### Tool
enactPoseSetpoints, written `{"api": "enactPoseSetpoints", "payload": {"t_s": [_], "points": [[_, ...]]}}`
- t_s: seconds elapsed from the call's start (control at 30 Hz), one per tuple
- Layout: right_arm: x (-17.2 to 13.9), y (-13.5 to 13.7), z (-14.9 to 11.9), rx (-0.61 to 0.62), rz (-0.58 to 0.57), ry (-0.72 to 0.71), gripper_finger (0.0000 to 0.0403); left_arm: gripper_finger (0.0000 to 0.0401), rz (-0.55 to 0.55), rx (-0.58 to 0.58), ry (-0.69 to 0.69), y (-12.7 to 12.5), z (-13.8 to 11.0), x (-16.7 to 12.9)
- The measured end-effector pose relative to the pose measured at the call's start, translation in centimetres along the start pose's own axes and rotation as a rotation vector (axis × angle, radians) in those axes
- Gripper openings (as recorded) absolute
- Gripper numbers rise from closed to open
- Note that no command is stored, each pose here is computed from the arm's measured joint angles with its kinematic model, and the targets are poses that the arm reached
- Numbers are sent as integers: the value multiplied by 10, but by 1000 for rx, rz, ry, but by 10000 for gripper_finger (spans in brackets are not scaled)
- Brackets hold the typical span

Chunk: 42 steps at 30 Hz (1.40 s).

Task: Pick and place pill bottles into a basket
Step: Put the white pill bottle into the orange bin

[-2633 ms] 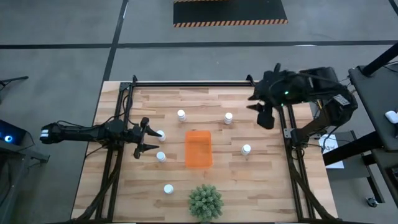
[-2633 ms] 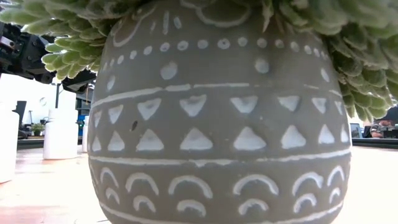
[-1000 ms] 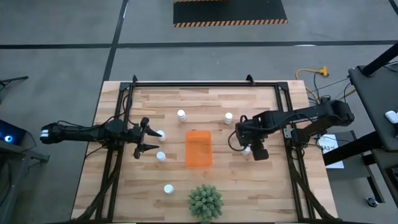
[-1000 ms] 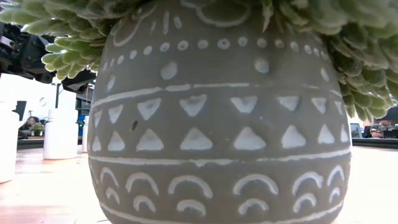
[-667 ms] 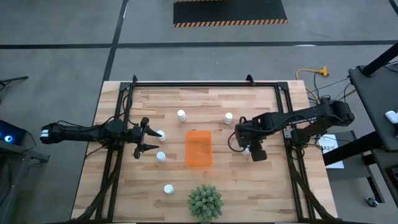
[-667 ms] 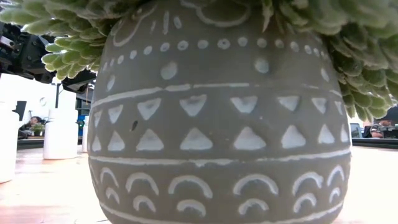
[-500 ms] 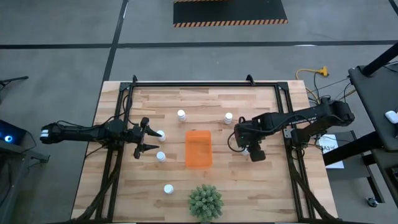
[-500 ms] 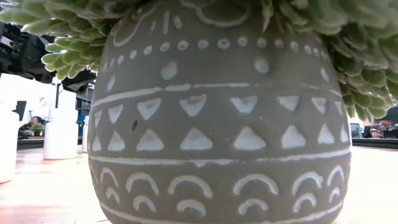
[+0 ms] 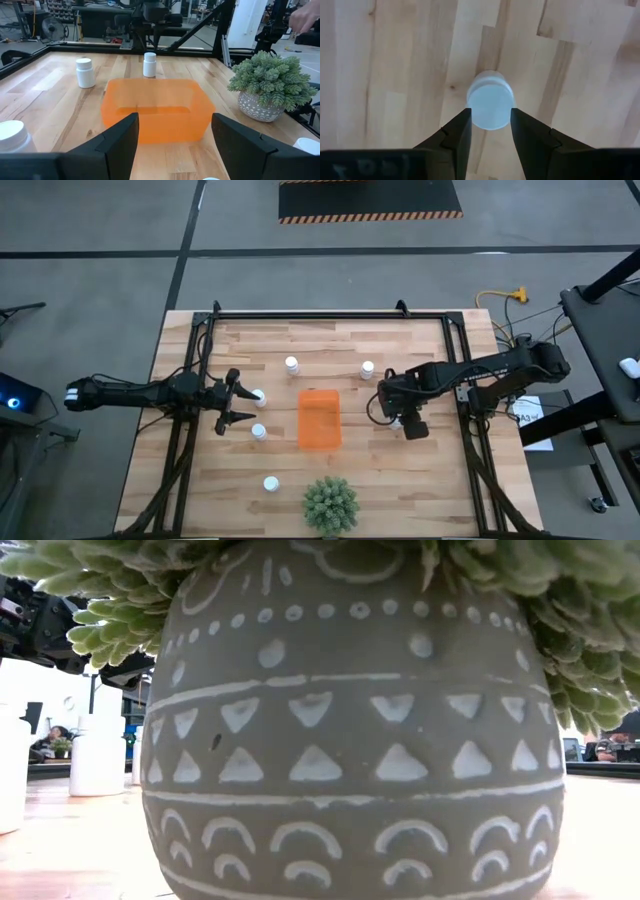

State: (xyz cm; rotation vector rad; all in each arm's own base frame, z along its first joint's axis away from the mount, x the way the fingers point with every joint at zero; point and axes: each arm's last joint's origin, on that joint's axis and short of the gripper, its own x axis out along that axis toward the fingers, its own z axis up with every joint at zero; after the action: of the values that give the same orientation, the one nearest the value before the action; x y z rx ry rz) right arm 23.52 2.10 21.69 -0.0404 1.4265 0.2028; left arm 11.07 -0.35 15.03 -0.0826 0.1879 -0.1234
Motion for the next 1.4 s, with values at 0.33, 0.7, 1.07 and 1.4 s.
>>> {"api": "enactPoseSetpoints", "payload": {"t_s": [0.33, 0.7, 1.07, 1.4], "points": [[0, -1, 0, 20, -26, -1, 190, 233, 0, 0, 0, 0, 0, 0], [0, -1, 1, 35, -22, -5, 272, 233, 0, 0, 0, 0, 0, 0], [4, -1, 1, 44, -20, -21, 278, 233, 1, 0, 0, 0, 0, 0], [12, 0, -2, 41, -19, -24, 281, 233, 0, 0, 0, 0, 0, 0]]}}
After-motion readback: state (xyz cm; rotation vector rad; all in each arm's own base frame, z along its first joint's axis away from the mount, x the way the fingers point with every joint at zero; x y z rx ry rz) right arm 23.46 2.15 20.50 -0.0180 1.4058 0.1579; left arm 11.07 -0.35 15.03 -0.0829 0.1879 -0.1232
